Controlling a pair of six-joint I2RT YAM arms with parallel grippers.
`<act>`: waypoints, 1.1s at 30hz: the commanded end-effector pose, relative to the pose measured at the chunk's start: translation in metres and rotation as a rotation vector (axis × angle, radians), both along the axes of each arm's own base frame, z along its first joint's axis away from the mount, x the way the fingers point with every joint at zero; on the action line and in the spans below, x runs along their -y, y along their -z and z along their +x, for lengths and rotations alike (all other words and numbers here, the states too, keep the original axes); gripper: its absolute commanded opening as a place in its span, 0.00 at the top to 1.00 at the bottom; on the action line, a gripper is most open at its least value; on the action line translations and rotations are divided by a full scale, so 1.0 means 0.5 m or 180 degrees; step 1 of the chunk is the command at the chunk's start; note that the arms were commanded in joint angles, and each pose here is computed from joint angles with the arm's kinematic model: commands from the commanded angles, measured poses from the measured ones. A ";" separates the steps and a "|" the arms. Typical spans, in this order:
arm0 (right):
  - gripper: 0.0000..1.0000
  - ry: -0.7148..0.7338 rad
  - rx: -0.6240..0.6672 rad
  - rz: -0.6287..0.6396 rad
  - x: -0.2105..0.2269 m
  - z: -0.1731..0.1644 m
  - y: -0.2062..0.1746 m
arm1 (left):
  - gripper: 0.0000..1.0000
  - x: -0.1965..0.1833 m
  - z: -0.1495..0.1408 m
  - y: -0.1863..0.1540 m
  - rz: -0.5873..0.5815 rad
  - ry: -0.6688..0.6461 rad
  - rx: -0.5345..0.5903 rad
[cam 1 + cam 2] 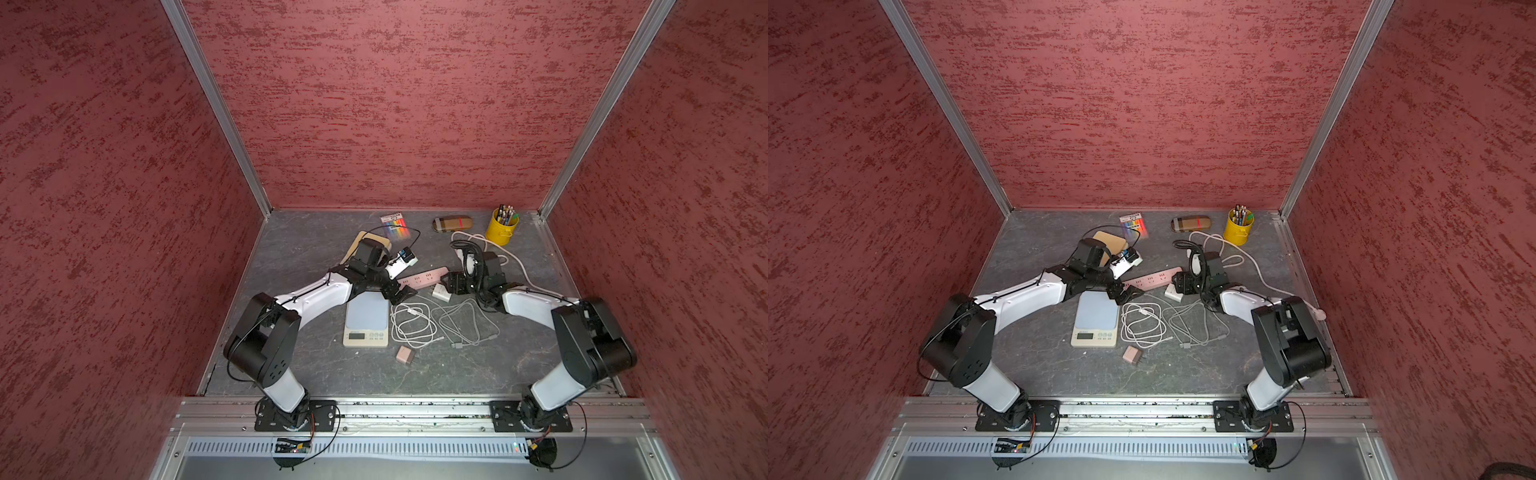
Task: Charge the electronic scale
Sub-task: Pick up the plug from the center of the board.
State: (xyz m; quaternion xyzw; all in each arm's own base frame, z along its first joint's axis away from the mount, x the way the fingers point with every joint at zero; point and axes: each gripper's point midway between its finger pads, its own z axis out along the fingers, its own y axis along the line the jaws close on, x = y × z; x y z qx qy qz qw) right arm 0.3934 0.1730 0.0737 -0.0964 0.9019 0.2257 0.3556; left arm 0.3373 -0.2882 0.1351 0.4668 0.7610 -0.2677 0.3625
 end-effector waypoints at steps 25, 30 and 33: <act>0.18 -0.1635 -0.0145 -0.1411 -0.022 -0.047 0.091 | 0.00 -0.040 0.012 0.001 -0.0442 -0.0388 -0.0581; 0.19 -0.1694 -0.0227 -0.1420 -0.026 -0.066 0.108 | 0.00 -0.078 0.044 -0.010 -0.0778 -0.0794 -0.0969; 0.25 -0.1718 -0.0278 -0.1440 -0.027 -0.078 0.119 | 0.00 -0.107 0.062 -0.027 -0.1059 -0.1006 -0.1118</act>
